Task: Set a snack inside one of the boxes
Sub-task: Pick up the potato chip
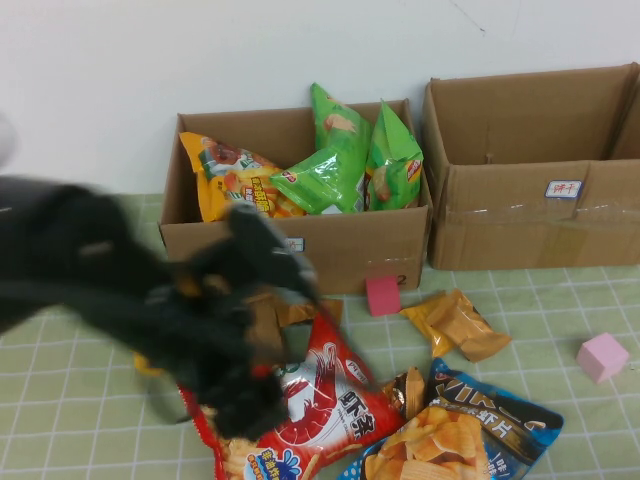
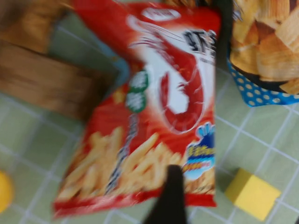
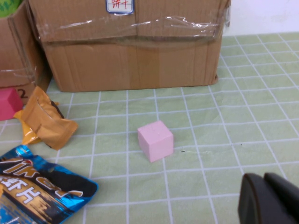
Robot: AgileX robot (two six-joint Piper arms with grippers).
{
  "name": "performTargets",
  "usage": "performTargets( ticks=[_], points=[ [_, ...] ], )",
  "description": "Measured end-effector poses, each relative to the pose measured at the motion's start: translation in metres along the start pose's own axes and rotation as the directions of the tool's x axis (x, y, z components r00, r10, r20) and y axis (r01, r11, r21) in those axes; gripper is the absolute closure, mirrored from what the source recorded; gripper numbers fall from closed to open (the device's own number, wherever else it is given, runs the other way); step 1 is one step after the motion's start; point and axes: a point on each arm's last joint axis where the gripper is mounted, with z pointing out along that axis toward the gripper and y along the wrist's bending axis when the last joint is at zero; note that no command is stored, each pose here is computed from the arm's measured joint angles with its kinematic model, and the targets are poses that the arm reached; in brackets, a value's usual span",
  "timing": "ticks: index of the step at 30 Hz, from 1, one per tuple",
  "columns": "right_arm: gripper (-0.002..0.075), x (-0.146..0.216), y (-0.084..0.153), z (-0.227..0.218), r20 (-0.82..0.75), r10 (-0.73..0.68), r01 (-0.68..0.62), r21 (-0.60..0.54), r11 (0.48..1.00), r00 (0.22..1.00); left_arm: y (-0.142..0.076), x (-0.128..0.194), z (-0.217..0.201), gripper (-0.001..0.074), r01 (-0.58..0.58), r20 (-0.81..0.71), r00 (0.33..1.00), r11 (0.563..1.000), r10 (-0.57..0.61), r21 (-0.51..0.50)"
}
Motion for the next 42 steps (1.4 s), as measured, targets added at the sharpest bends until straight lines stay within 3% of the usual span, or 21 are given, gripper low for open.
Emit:
performTargets(
  ticks=[2, 6, 17, 26, 28, 30, 34, 40, 42],
  points=[
    [0.0728, 0.000, 0.000, 0.000, 0.000, 0.000, 0.000, 0.000, 1.000, 1.000, 0.000, -0.015, 0.022, 0.0110, -0.002, -0.073, 0.997, 0.999, 0.004, 0.035],
    [0.0728, 0.000, 0.000, 0.000, 0.000, 0.000, 0.000, 0.000, 1.000, 1.000, 0.007, -0.040, 0.060, 0.0055, -0.012, -0.149, 0.989, 0.998, 0.021, 0.063],
    [0.0728, 0.000, 0.000, 0.000, -0.002, 0.000, 0.000, 0.000, 1.000, 1.000, 0.036, -0.054, 0.118, 0.0043, -0.058, -0.297, 0.954, 0.997, 0.042, -0.045],
    [0.0728, 0.000, 0.000, 0.000, -0.002, 0.000, 0.000, 0.000, 1.000, 1.000, 0.039, -0.044, 0.153, 0.0043, -0.008, -0.362, 0.932, 1.000, 0.004, -0.009],
    [0.0728, 0.000, 0.000, 0.000, -0.002, 0.000, 0.000, 0.000, 1.000, 1.000, 0.039, -0.043, 0.158, 0.0065, -0.001, -0.372, 0.928, 1.000, 0.000, -0.002],
    [0.0728, 0.000, 0.000, 0.000, -0.002, 0.000, 0.000, 0.000, 1.000, 1.000, 0.039, -0.043, 0.160, 0.0132, 0.006, -0.373, 0.928, 1.000, -0.005, 0.003],
    [0.0728, 0.000, 0.000, 0.000, -0.002, 0.000, 0.000, 0.000, 1.000, 1.000, 0.040, -0.045, 0.160, 0.0364, 0.004, -0.361, 0.933, 1.000, -0.004, 0.000],
    [0.0728, 0.000, 0.000, 0.000, -0.002, 0.000, 0.000, 0.000, 1.000, 1.000, 0.041, -0.050, 0.155, 0.0365, 0.003, -0.372, 0.928, 1.000, -0.002, 0.002],
    [0.0728, 0.000, 0.000, 0.000, -0.002, 0.000, 0.000, 0.000, 1.000, 1.000, 0.043, -0.055, 0.149, 0.0398, -0.014, -0.386, 0.922, 1.000, 0.011, -0.005]
  ],
)
